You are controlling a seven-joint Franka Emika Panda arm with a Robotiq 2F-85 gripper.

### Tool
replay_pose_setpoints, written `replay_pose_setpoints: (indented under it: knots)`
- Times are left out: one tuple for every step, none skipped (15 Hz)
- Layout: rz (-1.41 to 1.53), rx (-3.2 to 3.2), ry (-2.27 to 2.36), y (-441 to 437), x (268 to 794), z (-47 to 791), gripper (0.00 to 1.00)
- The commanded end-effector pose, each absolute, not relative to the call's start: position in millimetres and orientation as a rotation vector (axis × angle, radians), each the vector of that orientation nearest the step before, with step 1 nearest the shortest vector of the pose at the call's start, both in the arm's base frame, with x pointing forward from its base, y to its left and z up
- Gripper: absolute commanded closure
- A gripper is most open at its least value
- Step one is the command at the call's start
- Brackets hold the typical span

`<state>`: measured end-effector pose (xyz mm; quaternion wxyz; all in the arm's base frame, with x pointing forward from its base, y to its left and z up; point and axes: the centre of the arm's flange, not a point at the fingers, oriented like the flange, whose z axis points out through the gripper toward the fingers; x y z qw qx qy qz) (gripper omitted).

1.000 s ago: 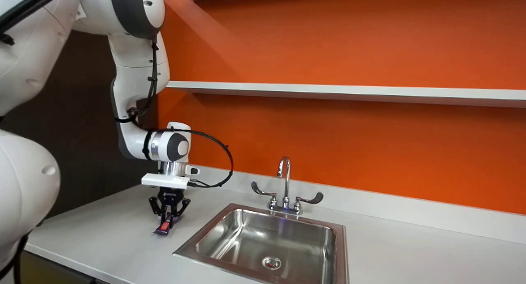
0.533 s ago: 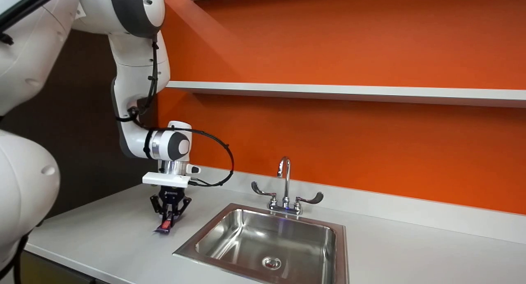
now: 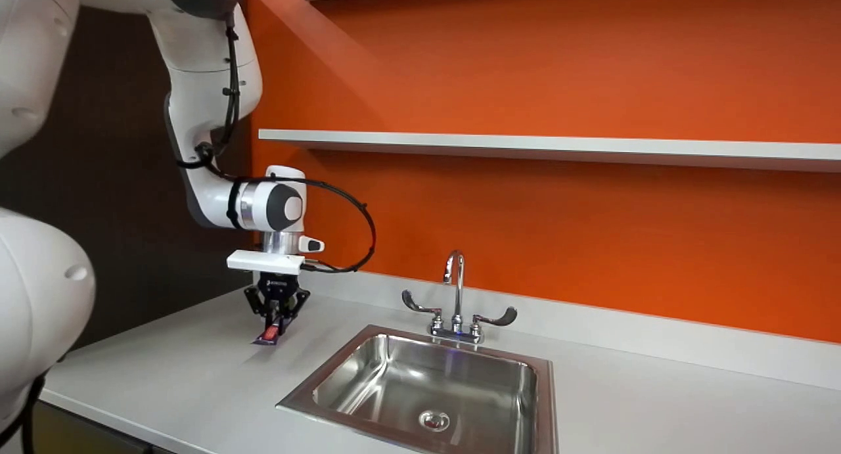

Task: Put the chocolate bar on the bottom shelf

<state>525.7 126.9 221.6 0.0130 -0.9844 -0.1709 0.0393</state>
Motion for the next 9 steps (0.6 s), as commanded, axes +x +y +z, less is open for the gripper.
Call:
replay_pose_setpoints:
  knots:
    - [0.065,-3.084,-0.455,116,494,274,0.93]
    - [0.039,-3.086,-0.440,114,488,288,0.93]
    - [0.016,-3.084,-0.425,112,483,300,0.93]
    - [-0.016,-3.082,-0.401,110,478,316,0.93]
    - [-0.048,-3.079,-0.377,109,474,331,0.93]
    - [-0.086,-3.072,-0.352,107,470,347,0.93]
    - [-0.126,-3.067,-0.327,105,467,364,0.93]
    - [-0.174,-3.061,-0.309,103,463,383,0.93]
    - [-0.212,-3.055,-0.288,101,459,401,0.93]
